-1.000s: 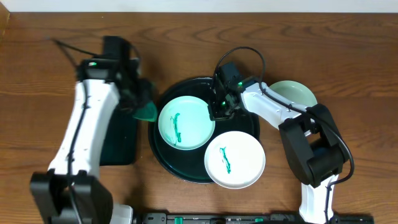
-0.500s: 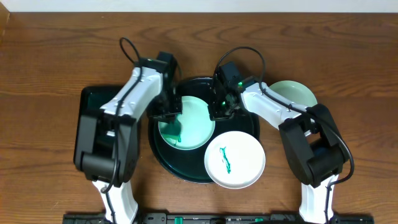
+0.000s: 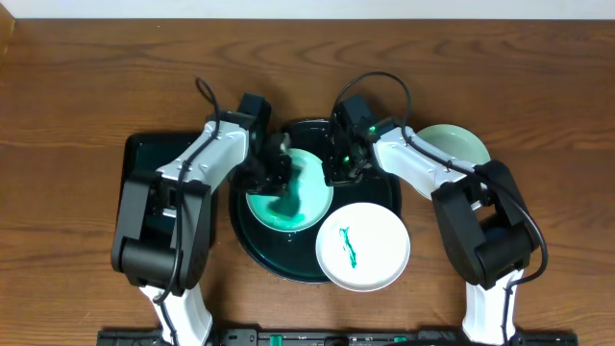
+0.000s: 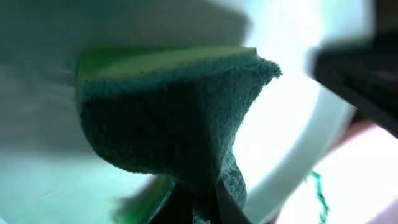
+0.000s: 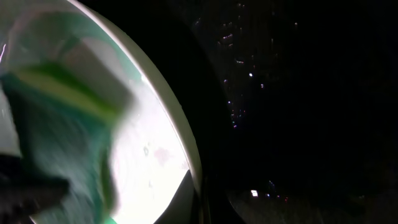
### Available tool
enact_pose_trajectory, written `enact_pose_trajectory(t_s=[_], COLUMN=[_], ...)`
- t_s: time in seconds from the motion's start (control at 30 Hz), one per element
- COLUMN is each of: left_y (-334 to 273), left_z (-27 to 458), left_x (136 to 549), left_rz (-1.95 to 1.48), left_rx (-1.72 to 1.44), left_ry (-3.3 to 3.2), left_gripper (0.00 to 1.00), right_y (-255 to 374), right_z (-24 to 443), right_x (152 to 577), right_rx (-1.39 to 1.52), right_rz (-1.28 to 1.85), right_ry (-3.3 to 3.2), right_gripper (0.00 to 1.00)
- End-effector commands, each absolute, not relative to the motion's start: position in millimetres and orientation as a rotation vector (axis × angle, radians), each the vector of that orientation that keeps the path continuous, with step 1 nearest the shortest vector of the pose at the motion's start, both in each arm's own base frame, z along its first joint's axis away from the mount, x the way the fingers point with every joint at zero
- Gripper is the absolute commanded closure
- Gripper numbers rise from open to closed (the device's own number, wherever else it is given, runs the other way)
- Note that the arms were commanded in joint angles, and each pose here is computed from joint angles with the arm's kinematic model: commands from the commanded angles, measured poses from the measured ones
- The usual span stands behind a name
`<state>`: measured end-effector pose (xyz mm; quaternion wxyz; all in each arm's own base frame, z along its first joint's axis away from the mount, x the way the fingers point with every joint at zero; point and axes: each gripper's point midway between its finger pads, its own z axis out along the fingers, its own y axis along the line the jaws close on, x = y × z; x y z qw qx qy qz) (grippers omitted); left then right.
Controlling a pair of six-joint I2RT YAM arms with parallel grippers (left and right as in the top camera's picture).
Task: Clean dirty plates on tray and stack at the side
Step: 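Scrub the held plate with the sponge in the left gripper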
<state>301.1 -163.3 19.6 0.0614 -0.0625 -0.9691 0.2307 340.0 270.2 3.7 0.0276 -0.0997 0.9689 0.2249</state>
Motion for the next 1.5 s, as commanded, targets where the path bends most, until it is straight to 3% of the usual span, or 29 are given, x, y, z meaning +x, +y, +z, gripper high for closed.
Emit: enact_pose_trajectory(t_s=[0.0, 0.2, 0.4, 0.67, 0.9, 1.23, 1.47], left_y=[-182, -116, -77, -82, -129, -126, -90], left_z=[12, -12, -14, -13, -7, -8, -11], left_x=[285, 302, 310, 306, 303, 303, 296], left_rz=[0.809, 0.232, -0.100, -0.052, 0.362, 0.329, 0.011], left_rx=[-0.259, 0.114, 0.282, 0.307, 0.044, 0.143, 0.292], left_ry=[-2.836, -2.996, -3.047, -3.025, -2.976, -2.971, -2.974], left_gripper=[0.93, 0.93, 0.93, 0.93, 0.93, 0.93, 0.93], right_y=[266, 267, 267, 275, 279, 280, 276], right_z=[3, 3, 4, 6, 8, 8, 7], right_x=[347, 347, 348, 350, 352, 353, 351], right_rx=[-0.269, -0.269, -0.270, -0.280, -0.281, -0.284, -0.285], right_rz=[0.674, 0.675, 0.677, 0.707, 0.722, 0.723, 0.712], right_ry=[2.987, 2.987, 2.982, 2.955, 2.940, 2.933, 2.949], right_gripper=[0.99, 0.99, 0.99, 0.99, 0.99, 0.99, 0.99])
